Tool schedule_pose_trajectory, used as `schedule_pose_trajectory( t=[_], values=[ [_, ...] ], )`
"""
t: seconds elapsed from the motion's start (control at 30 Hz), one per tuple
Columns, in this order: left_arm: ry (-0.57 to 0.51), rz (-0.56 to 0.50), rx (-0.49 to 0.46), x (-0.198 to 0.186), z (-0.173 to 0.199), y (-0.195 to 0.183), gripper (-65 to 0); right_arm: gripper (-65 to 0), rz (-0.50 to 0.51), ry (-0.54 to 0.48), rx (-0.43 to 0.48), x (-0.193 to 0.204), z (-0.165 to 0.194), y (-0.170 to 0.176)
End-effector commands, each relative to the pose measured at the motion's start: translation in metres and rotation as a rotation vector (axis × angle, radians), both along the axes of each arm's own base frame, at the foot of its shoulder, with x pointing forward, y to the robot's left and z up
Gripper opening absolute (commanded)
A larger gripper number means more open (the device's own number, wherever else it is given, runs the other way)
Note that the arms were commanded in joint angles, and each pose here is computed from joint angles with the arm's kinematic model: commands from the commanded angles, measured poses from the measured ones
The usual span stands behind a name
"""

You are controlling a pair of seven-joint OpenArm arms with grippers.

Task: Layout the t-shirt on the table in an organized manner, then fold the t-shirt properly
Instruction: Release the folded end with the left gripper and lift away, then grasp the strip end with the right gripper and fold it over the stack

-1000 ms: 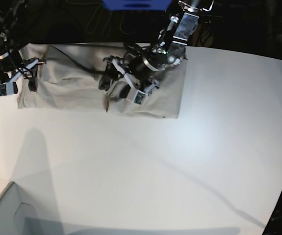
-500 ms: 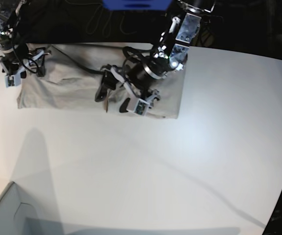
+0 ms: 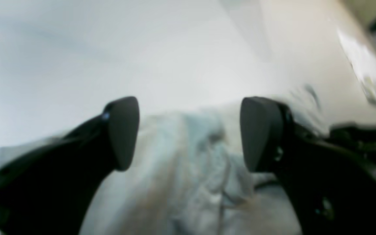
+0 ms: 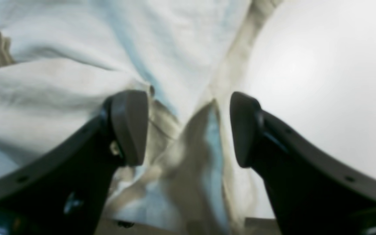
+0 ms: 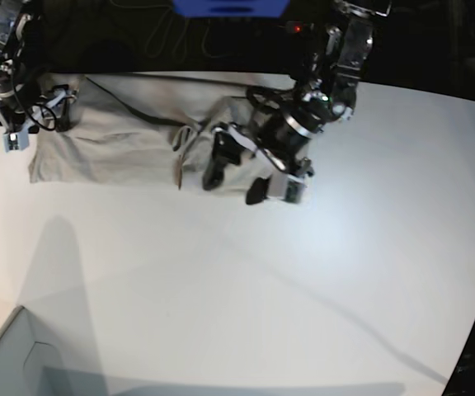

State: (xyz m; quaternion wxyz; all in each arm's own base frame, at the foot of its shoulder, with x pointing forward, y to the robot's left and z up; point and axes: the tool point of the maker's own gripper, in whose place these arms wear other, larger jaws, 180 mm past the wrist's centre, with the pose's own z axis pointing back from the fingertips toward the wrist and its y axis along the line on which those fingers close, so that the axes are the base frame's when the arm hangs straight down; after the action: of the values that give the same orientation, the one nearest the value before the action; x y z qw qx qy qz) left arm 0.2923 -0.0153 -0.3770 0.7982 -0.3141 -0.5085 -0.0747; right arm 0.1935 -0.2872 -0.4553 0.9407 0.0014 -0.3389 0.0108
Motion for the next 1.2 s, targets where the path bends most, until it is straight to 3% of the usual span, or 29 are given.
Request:
schedule_pose_trajectory(
  t=[0.0,0.1,0.33,0.5,0.63,0.67,0.93,1.17],
  values=[
    [-0.024,0.033,-0.029,0.004,0.009,0.015,-18.3,-25.6,0.002,-0.025,-0.005,0.004,0.005,-0.006],
    [-0.013,0.126,-0.065,0.013,0.011,0.060,-18.3,-25.6,-0.019,-0.013,0.021,0.008,-0.004,-0.007],
    [0.006,0.335,-0.065,0.014,0.009,0.165,-18.3,-27.3,0.011,0.047,-0.024,0.006,-0.016,-0.007],
    [0.011,0.467,-0.039,0.007,0.005,0.217,-18.3,-44.8,0.058,0.074,-0.005,0.019,-0.029,0.010],
    [0.055,0.509,-0.031,0.000,-0.011,0.232,-18.3,-63.5,0.065,0.085,-0.007,0.029,-0.033,0.012],
    [0.066,0.512,-0.028,-0.002,-0.015,0.233,-18.3,-65.0,0.067,0.086,-0.011,0.031,-0.033,0.013],
    [0.122,0.540,-0.017,-0.021,-0.033,0.242,-18.3,-65.0,0.095,-0.040,-0.114,0.057,0.016,0.006],
    [0.132,0.542,-0.012,-0.025,-0.036,0.243,-18.3,-65.0,0.175,-0.217,-0.195,0.064,0.083,0.049]
  ],
)
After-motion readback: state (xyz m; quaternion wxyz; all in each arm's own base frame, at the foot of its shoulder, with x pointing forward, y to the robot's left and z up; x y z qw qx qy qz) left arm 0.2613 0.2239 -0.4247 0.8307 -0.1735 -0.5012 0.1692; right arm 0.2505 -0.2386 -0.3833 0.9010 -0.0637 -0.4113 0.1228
